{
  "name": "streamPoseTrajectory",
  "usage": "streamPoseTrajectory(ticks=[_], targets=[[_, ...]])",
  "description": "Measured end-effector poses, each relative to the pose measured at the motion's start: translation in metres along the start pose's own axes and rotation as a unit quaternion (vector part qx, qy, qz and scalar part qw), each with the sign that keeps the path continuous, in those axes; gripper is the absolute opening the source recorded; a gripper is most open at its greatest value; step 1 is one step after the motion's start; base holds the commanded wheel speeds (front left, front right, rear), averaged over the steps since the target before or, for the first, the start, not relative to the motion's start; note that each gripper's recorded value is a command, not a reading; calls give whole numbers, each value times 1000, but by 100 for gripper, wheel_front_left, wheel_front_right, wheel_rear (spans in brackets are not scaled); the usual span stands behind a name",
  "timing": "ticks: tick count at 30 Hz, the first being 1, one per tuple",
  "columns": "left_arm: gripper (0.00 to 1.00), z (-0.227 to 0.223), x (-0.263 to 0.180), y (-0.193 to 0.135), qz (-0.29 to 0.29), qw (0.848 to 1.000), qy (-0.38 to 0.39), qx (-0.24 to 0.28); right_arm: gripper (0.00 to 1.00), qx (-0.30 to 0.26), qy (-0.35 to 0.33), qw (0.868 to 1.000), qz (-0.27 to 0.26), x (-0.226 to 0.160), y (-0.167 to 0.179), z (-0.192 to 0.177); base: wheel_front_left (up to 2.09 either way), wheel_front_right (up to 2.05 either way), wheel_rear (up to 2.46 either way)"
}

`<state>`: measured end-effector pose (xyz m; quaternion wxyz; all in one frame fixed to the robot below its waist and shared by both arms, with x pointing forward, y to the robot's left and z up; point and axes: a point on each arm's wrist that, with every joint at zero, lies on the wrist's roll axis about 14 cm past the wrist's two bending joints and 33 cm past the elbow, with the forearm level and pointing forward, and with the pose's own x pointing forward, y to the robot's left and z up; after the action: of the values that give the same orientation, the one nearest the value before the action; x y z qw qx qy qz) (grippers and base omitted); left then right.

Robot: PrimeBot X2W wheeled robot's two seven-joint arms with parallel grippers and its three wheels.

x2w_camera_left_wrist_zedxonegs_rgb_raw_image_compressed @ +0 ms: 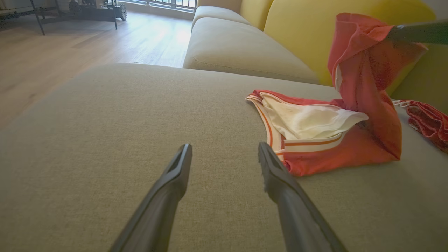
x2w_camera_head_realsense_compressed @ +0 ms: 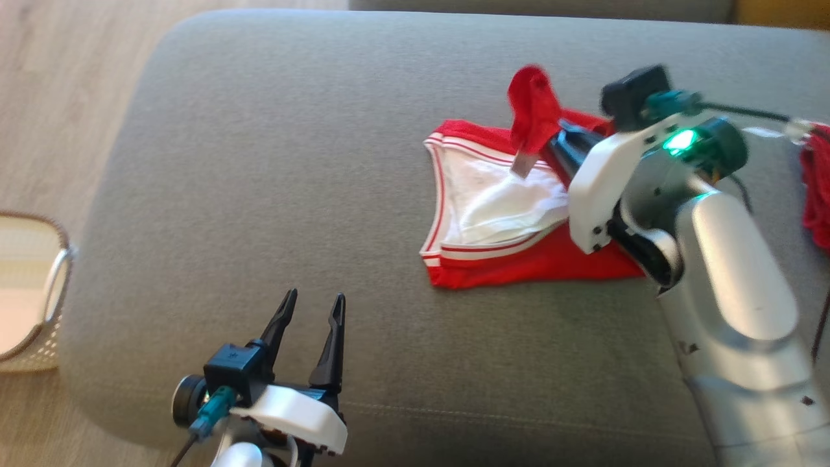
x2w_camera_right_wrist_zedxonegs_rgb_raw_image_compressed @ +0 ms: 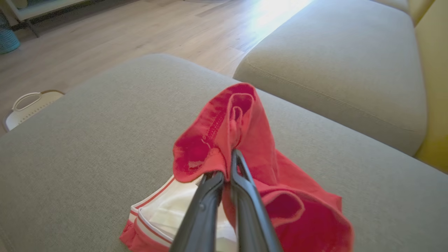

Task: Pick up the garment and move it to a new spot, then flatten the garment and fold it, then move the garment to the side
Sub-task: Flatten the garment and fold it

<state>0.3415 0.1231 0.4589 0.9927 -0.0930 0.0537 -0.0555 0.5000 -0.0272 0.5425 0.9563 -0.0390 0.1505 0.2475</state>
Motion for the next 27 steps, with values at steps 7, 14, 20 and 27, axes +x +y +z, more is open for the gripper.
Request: streamPoseTrajectory(ticks=[7, 14, 20, 27], targets=[[100, 1, -10, 15, 29, 1000, -2, -6, 0, -6, 38, 999, 32, 28, 27, -24, 0, 0, 0], [100, -3, -19, 20, 45, 999, 2, -12, 0, 14, 59, 996, 72, 42, 56, -45, 0, 0, 0], [100, -3, -21, 22, 49, 999, 1, -10, 69, 34, 66, 993, 93, 48, 70, -56, 0, 0, 0], [100, -3, -18, 23, 51, 999, 1, -9, 100, 75, 4, 991, 107, 46, 74, -30, 0, 0, 0]])
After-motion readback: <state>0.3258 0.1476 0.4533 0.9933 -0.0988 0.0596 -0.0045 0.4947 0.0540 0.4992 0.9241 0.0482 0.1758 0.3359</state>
